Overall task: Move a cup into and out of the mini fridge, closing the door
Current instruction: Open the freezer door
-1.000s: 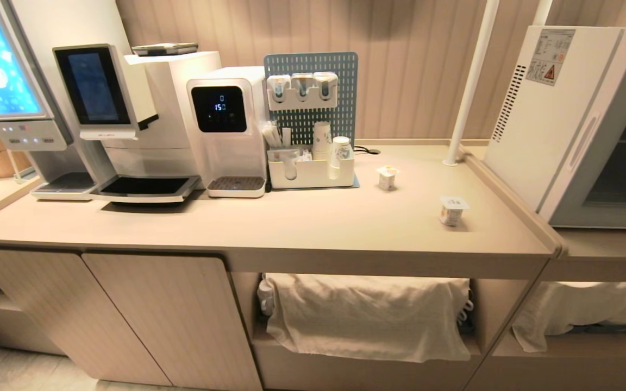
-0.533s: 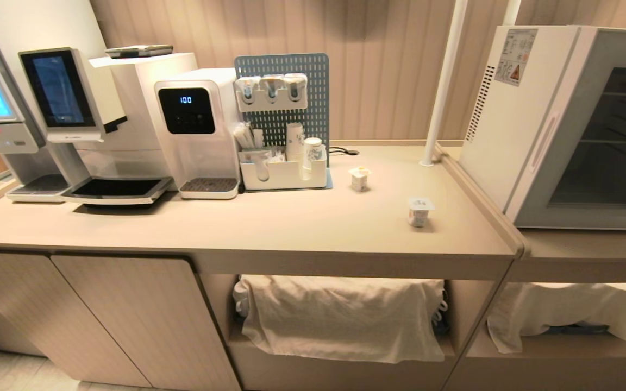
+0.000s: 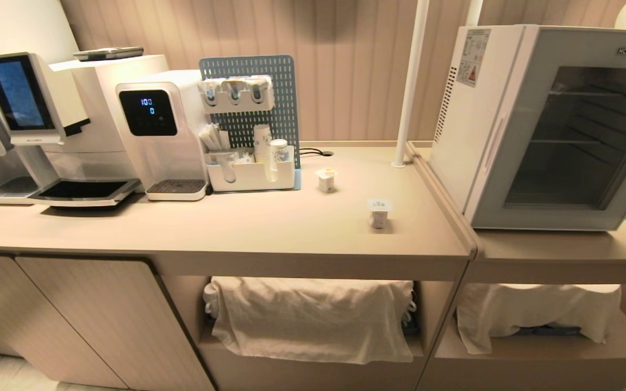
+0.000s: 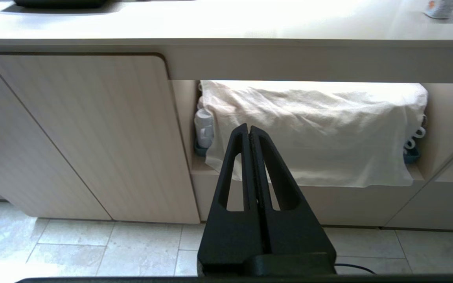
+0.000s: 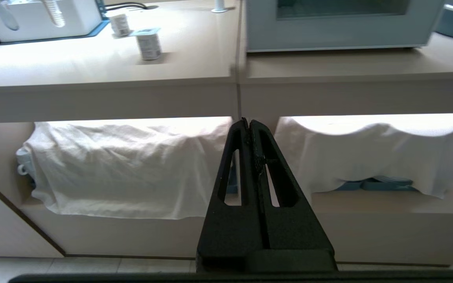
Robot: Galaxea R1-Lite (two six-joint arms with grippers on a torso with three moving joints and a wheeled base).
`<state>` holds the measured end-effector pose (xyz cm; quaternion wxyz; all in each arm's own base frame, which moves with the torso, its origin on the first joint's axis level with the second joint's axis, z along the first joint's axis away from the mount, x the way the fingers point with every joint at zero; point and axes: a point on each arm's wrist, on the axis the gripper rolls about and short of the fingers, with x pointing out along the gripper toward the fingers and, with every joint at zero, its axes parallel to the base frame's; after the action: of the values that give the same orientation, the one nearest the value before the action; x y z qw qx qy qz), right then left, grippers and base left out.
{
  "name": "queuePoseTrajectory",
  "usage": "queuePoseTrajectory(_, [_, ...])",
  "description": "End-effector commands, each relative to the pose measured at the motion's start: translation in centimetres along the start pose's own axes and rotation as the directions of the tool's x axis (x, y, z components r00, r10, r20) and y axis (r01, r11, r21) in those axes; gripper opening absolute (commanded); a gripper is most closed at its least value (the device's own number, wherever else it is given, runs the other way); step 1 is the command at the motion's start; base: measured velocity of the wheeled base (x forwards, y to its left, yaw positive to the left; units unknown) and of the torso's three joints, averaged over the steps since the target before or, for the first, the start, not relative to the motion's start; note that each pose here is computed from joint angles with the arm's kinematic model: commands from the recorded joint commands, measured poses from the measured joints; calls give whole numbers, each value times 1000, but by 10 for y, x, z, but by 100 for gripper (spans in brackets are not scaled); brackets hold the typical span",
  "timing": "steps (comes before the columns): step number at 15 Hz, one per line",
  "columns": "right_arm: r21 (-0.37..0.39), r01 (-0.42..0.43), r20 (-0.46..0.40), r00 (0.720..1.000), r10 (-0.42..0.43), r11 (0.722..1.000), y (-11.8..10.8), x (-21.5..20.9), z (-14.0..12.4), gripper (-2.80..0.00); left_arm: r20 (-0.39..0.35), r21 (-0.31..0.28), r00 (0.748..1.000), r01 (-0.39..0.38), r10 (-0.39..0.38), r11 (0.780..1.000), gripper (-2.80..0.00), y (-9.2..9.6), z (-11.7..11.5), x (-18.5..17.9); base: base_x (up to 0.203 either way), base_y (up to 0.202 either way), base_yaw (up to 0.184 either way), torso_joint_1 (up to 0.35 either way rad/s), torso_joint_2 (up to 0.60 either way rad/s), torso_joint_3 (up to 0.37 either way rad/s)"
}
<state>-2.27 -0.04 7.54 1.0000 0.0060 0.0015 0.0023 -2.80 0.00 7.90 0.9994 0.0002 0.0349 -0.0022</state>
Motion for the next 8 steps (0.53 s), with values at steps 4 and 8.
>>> queuePoseTrajectory(4, [0, 0, -3, 1000, 0, 1000, 0, 0, 0, -280, -1, 0, 1000, 0, 0, 1000, -280, 0, 0, 0, 0, -194, -2, 2, 3, 2])
queuePoseTrajectory(8, [0, 0, -3, 1000, 0, 1000, 0, 0, 0, -280, -1, 0, 1000, 0, 0, 1000, -280, 0, 0, 0, 0, -193, 0, 0, 1, 5])
